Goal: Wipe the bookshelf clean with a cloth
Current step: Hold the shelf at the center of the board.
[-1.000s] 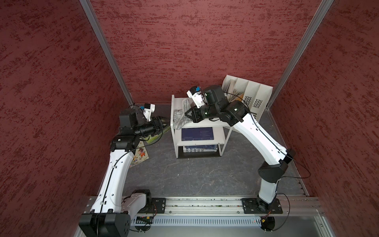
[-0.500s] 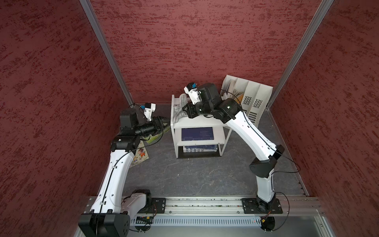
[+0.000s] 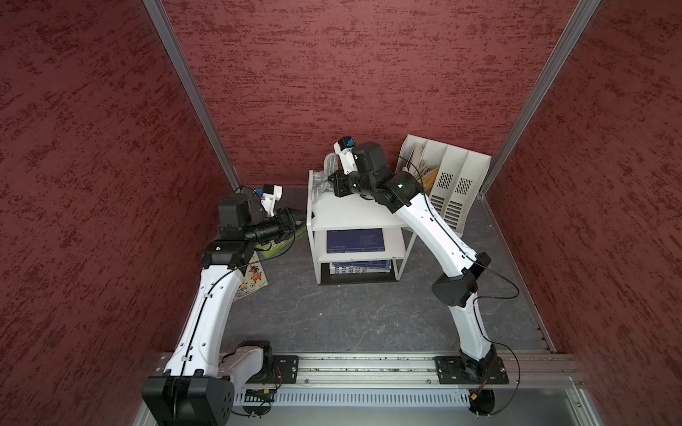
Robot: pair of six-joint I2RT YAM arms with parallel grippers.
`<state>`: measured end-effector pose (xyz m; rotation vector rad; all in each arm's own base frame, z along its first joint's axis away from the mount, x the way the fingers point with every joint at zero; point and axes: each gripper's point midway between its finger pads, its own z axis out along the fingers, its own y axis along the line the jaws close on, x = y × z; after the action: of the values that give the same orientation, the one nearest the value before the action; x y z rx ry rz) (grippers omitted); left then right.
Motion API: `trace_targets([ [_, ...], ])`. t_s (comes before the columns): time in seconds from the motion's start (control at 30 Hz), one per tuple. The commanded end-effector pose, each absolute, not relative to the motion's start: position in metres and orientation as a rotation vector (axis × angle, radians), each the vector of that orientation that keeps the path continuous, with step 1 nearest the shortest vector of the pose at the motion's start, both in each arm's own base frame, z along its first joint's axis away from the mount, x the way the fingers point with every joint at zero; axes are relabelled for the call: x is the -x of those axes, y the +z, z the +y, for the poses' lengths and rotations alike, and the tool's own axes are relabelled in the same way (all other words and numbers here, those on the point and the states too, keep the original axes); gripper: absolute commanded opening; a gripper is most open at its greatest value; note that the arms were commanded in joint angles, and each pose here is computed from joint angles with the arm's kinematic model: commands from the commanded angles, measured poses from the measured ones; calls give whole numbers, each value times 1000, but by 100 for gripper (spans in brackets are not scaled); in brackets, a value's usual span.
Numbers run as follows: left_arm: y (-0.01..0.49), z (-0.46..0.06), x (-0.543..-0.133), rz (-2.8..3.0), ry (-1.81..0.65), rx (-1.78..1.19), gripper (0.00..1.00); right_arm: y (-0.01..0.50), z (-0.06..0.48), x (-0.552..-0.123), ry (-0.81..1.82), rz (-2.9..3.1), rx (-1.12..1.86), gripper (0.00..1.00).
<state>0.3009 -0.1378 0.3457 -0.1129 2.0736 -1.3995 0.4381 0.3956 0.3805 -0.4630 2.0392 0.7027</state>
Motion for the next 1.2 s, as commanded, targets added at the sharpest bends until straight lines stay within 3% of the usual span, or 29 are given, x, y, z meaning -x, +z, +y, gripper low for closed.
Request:
trace_targets([
  [0.0, 358, -140, -301, 2037, -1393, 45, 41, 327, 390, -444, 625, 2198, 464, 0],
  [0.37, 356, -140, -301, 2038, -1382, 48, 36, 326, 404, -363, 747, 2258, 755, 0],
  [0.63, 356, -139, -302, 2040, -1380, 47, 34, 329, 385, -326, 728, 2297, 754, 0],
  [0.83, 356, -139, -304, 2039, -1377, 43, 33, 325, 387, -340, 677, 2286, 721, 0],
  [1.17, 353, -139, -305, 2049, -1378, 48, 33, 309, 375, -421, 426, 2272, 568, 0],
])
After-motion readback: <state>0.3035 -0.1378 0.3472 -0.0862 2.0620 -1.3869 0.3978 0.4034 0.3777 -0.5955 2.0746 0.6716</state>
